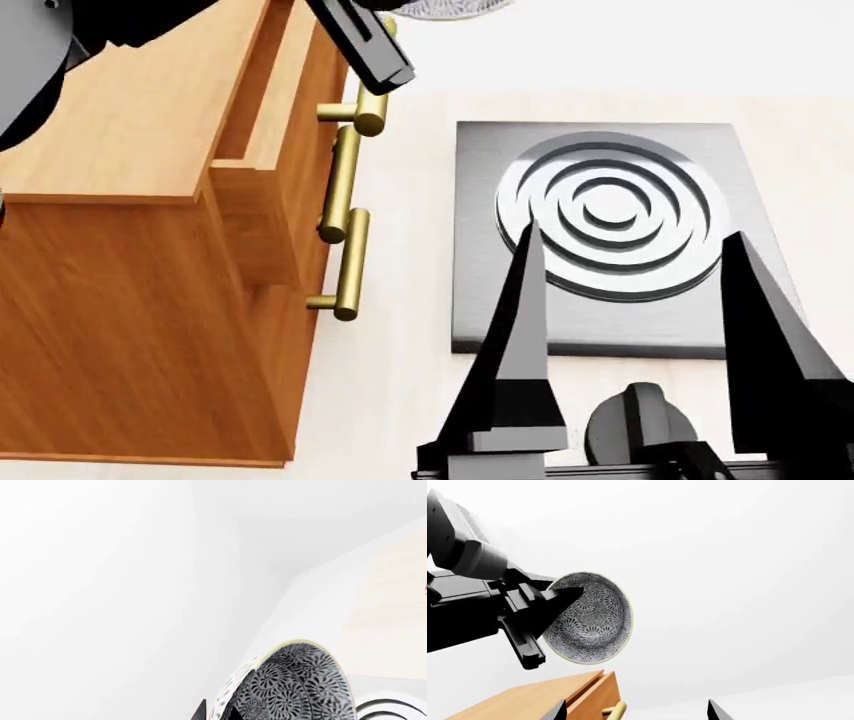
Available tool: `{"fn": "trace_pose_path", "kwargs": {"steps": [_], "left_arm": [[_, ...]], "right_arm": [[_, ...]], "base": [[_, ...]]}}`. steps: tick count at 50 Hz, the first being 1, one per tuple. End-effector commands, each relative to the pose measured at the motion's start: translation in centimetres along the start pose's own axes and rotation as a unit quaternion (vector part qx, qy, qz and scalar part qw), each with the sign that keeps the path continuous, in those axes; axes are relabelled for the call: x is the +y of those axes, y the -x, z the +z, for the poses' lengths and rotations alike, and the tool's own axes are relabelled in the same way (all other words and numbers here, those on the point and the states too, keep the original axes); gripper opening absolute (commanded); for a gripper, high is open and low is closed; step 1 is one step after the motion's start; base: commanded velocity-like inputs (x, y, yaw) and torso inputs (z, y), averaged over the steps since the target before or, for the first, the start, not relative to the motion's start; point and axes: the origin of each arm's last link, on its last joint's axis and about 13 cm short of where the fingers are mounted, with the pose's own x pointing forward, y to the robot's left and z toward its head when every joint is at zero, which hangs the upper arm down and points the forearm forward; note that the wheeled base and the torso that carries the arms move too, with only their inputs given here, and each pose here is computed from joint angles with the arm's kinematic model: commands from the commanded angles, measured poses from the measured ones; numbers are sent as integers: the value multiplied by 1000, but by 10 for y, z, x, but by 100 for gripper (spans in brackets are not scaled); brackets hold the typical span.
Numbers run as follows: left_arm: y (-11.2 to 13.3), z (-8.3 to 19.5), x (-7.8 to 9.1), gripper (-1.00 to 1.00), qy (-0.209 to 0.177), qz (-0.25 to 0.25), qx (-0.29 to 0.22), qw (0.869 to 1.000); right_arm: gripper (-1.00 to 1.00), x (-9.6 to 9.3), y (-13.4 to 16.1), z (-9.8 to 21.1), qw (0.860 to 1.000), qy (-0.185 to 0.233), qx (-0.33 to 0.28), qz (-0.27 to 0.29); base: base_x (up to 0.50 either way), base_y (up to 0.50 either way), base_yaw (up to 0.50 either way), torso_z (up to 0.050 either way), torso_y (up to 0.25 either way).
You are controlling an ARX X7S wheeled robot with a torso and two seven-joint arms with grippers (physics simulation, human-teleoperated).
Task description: Pick the akita bowl on the wooden cabinet and place it on the plate.
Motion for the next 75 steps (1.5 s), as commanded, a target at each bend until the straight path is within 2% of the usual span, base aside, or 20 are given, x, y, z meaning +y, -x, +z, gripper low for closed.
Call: {"fn": "trace_pose_path", "kwargs": {"steps": [1,22,75], "left_arm": [[3,0,-8,-100,-22,-11,-12,1000],[10,-4,-19,-100,-15,-39,-31,999],[30,-4,-36,-100,-8,-71,-61,996]], "right_arm": [[100,1,0,0,1000,0,1,3],[100,0,0,0,1000,1,1,2],[100,-4,-6,-15,999,-9,31,-8]], "base": [[0,0,0,0,0],[0,0,0,0,0],[0,0,0,0,0]]}}
